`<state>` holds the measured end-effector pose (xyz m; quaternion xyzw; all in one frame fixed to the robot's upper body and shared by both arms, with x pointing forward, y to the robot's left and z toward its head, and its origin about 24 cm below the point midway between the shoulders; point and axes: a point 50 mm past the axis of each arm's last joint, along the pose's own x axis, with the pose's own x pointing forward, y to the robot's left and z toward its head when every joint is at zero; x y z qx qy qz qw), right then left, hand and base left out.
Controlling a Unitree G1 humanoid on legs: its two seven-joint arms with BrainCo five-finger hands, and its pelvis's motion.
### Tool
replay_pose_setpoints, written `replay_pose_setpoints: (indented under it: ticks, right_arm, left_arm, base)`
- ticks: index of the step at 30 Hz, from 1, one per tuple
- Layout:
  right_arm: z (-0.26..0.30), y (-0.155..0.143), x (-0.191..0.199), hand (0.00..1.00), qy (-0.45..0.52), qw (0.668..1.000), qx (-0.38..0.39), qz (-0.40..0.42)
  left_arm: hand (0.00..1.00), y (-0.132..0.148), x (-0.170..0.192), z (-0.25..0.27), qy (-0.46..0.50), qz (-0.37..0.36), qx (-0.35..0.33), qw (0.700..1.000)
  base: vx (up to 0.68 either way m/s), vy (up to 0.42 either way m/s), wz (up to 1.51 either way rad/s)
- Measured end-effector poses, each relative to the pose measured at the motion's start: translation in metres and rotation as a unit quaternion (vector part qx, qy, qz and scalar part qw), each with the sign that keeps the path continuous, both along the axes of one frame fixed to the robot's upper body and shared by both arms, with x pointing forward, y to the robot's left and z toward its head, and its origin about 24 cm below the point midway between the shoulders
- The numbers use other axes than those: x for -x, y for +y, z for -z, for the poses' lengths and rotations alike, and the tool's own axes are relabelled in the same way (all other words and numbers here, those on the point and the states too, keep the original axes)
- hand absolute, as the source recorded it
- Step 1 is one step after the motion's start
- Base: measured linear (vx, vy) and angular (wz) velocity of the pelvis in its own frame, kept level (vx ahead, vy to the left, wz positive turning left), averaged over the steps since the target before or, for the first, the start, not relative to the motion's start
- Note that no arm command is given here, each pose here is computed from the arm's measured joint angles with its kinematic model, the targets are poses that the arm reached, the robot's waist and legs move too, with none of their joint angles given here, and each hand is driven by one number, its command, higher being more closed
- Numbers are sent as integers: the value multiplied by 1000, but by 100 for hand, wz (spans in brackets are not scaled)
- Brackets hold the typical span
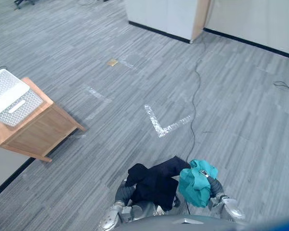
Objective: Tidy the bed and pick cloth on bed and put in laundry
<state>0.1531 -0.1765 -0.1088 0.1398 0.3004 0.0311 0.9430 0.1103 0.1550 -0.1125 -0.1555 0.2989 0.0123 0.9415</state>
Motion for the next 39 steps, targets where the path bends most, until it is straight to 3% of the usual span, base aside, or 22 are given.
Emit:
replay_pose_setpoints:
  ticks: [7, 11, 14, 17, 20, 25, 31, 36, 39]
  right_arm:
    - [-11, 14, 8, 100, -39, 998, -34, 39]
    - [-8, 6, 15, 100, -25, 996, -38, 71]
    - [-6, -11, 30, 100, -28, 994, -62, 84]
    - [-52, -28, 14, 100, -235, 971, -35, 38]
    - [-80, -21, 2, 100, -304, 952, -22, 13]
    - [-71, -26, 9, 100, -253, 967, -7, -10]
    - [-44, -29, 35, 100, -149, 988, -27, -13]
    - [-40, -15, 23, 100, -126, 990, -53, -41]
    - [-43, 1, 19, 100, -121, 989, -77, -43]
  left_arm:
    - [100, 2, -9, 3, 28, 12, -41, 999]
    - [100, 3, -14, 2, 26, 9, -45, 999]
    - [100, 16, 5, 7, 52, -18, -51, 997]
    - [100, 11, 23, 11, 69, -51, -29, 996]
    - [100, 4, 24, 8, 47, -55, -12, 997]
    - [100, 2, 10, -5, -11, -39, -18, 999]
    - [100, -9, 4, -6, -9, -16, -5, 1000]
    - [100, 2, 1, -6, -4, -23, -16, 1000]
    - [100, 13, 0, -7, -2, -6, -59, 998]
  base:
    - [625, -196, 167]
    - [553, -399, 115]
    - [560, -471, 71]
    - [636, -539, 7]
    - [545, -396, 25]
    - [510, -270, 20]
    - [553, -58, 23]
    - [566, 107, 4]
    - [587, 73, 52]
